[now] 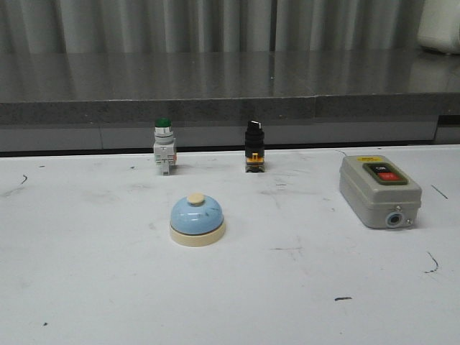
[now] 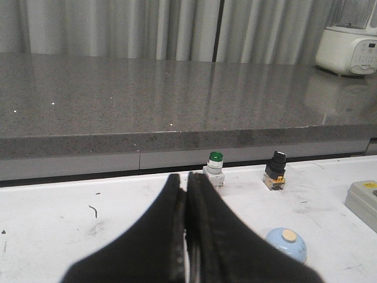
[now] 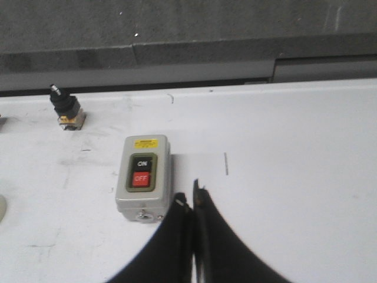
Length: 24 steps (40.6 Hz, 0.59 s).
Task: Place and press bell with both arms
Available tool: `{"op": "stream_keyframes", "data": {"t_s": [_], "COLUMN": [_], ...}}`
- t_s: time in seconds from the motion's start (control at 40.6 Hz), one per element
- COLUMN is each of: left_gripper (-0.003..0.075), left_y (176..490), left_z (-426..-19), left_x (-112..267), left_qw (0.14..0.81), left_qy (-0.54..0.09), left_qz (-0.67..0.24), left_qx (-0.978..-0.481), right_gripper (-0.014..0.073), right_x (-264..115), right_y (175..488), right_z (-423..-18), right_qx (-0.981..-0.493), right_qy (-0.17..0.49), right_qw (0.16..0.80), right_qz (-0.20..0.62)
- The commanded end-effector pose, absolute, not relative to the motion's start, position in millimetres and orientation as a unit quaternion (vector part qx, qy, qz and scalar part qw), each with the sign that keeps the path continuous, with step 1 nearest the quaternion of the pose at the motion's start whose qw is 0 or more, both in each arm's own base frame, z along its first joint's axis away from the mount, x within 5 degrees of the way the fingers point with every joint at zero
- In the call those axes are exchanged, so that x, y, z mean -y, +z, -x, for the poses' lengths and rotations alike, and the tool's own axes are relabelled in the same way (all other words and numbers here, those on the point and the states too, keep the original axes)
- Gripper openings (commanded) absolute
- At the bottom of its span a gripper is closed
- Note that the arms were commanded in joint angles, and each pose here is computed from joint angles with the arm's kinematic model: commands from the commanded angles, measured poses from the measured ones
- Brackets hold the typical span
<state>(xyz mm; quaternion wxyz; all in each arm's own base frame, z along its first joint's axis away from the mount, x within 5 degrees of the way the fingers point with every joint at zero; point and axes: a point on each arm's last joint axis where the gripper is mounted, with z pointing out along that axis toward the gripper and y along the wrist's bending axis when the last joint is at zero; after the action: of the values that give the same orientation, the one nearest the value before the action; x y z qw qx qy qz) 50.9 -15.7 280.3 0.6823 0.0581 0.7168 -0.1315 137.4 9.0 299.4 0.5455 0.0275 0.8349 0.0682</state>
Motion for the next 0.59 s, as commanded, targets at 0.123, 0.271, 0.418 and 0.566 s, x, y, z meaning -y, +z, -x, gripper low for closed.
{"op": "stream_keyframes", "data": {"t_s": [0.123,0.271,0.418,0.566], "left_gripper": [-0.0020,-0.0020,-0.0020,-0.0020], "left_y": [296,296,296,296], "left_z": [-51,-51,-51,-51], "left_x": [15,15,15,15], "left_qw": [0.717,0.717,0.717,0.717], "left_qy": [-0.139,-0.139,-0.139,-0.139], "left_qz": [-0.046,-0.046,-0.046,-0.046], "left_qx": [-0.682,-0.682,-0.682,-0.682], "right_gripper": [-0.0069,-0.0069,-0.0069,-0.0069], "right_x": [-48,-99,-154,-202], "right_y": [315,307,292,279], "right_z": [-196,-229,-255,-274], "right_qx": [-0.838,-0.850,-0.854,-0.851], "right_qy": [0.122,0.158,0.179,0.192], "right_qw": [0.530,0.491,0.457,0.437], "right_qz": [0.037,0.110,0.174,0.220]}}
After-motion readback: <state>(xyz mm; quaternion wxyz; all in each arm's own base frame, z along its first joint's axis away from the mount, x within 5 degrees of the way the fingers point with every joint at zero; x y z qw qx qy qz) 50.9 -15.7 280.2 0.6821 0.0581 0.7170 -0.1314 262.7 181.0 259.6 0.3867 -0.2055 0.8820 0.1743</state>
